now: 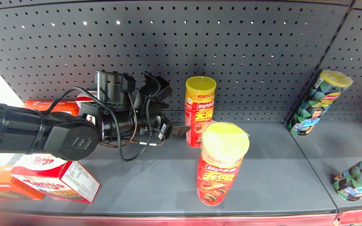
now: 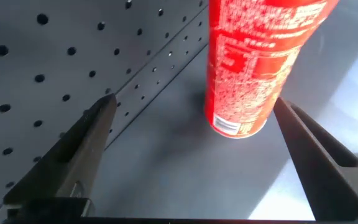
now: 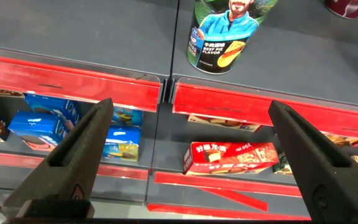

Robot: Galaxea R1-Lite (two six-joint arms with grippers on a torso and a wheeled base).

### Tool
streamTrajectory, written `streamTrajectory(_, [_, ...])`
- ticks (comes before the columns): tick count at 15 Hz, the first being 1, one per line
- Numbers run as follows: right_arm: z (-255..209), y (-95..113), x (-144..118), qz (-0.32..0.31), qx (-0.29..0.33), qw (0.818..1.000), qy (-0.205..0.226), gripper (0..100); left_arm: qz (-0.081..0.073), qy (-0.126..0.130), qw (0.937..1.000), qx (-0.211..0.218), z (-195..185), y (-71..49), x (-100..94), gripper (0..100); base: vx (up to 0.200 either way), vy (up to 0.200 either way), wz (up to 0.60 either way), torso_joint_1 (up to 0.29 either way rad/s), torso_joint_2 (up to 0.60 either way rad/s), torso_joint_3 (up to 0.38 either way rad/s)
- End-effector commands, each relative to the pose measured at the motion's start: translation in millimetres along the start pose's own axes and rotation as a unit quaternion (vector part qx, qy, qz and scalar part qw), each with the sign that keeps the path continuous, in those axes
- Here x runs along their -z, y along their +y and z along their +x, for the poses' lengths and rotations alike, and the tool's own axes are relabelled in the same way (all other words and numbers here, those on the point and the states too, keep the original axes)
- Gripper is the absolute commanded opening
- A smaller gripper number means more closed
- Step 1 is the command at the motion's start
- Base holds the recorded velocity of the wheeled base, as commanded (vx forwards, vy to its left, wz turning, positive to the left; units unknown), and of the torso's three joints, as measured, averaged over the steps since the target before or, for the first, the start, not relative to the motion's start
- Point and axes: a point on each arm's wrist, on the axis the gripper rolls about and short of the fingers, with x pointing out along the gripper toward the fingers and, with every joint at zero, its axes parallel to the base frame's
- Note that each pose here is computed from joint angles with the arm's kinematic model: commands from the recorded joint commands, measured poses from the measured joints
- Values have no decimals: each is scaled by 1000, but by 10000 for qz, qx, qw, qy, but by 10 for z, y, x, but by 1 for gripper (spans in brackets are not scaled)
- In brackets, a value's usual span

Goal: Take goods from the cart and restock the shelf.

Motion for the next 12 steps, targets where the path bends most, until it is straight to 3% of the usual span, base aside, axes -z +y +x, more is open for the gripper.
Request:
streamTrajectory(1, [0, 0, -1, -3, -1, 10000, 1, 100, -3, 9, 10000, -29, -6, 14, 5, 100, 0, 0, 0, 0, 0, 0])
streamTrajectory(6, [0, 0, 0, -4, -8, 10000, 0, 100, -5, 9, 9999, -150, -9, 36, -11, 100, 0, 0, 0, 0, 0, 0])
streamTrajectory(8, [0, 0, 0, -4, -8, 10000, 0, 100, 10, -34, 10000, -85, -118, -9, -54, 100, 0, 0, 0, 0, 0, 0])
streamTrajectory(10, [0, -1, 0, -5, -16, 10000, -1, 100, -184, -176, 9997, 34, -104, -107, -142, 100, 0, 0, 0, 0, 0, 0])
streamTrajectory(12, [-2, 1, 0, -3, 17, 10000, -11, 100, -198, -200, 9996, 18, -40, -112, -163, 100, 0, 0, 0, 0, 0, 0])
